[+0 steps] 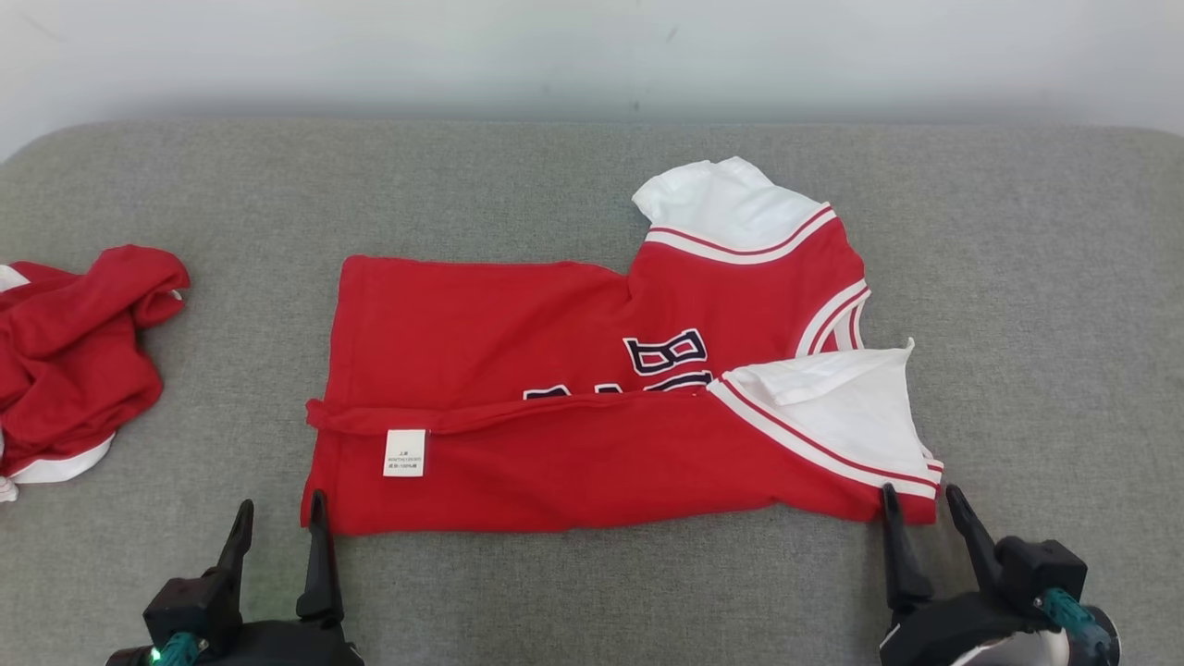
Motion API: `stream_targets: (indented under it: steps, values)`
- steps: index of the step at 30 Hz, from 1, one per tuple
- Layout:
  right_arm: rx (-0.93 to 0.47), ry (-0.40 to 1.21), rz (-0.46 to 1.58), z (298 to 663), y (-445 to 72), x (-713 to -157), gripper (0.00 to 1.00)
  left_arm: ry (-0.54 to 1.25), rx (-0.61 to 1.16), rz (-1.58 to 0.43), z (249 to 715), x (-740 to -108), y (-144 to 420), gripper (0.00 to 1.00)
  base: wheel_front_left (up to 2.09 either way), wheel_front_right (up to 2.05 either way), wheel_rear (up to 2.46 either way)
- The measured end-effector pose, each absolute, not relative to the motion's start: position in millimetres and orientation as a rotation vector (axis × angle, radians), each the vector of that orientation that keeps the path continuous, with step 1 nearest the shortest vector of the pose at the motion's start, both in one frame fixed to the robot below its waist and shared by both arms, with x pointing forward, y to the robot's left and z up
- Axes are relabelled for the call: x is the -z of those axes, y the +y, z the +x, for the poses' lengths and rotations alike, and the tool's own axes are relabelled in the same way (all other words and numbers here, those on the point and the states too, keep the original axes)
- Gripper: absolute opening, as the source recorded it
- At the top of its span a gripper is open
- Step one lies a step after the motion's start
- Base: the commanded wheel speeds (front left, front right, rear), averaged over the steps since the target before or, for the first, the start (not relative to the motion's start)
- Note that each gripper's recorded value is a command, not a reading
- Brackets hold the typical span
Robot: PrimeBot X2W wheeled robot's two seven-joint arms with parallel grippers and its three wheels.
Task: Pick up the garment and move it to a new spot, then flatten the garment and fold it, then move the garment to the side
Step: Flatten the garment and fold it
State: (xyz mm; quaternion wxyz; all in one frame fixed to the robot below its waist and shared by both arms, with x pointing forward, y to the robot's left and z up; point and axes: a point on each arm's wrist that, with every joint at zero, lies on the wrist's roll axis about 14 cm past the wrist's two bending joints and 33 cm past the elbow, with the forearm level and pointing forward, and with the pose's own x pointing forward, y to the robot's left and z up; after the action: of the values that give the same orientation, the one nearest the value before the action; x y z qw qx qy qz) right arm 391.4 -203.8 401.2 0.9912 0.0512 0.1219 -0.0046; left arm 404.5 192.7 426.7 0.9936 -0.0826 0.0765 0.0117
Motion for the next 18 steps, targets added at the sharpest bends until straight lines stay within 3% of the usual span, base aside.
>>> stream_targets:
  steps: [6,9,11,13,15,17,18]
  values:
    - [0.025,0.272,0.135,383,-204,-393,0.99,0.166,-0.031,-0.168,399,-423,194,1.0,0.0,0.0,0.0]
    - [0.035,0.286,0.153,381,-204,-388,0.83,0.166,-0.031,-0.171,399,-423,194,1.0,0.0,0.0,0.0]
    - [0.043,0.294,0.169,379,-205,-385,0.78,0.168,-0.029,-0.171,399,-422,193,1.0,0.0,0.0,0.0]
    - [0.05,0.304,0.185,379,-205,-382,0.55,0.172,-0.029,-0.17,400,-421,193,1.0,0.0,0.0,0.0]
    - [0.054,0.309,0.201,381,-204,-380,0.38,0.176,-0.028,-0.17,400,-420,192,1.0,0.0,0.0,0.0]
    - [0.05,0.31,0.203,383,-202,-380,0.07,0.179,-0.028,-0.17,400,-419,192,1.0,0.0,0.0,0.0]
    - [0.048,0.311,0.204,384,-201,-379,0.0,0.179,-0.026,-0.168,400,-418,192,1.0,0.0,0.0,0.0]
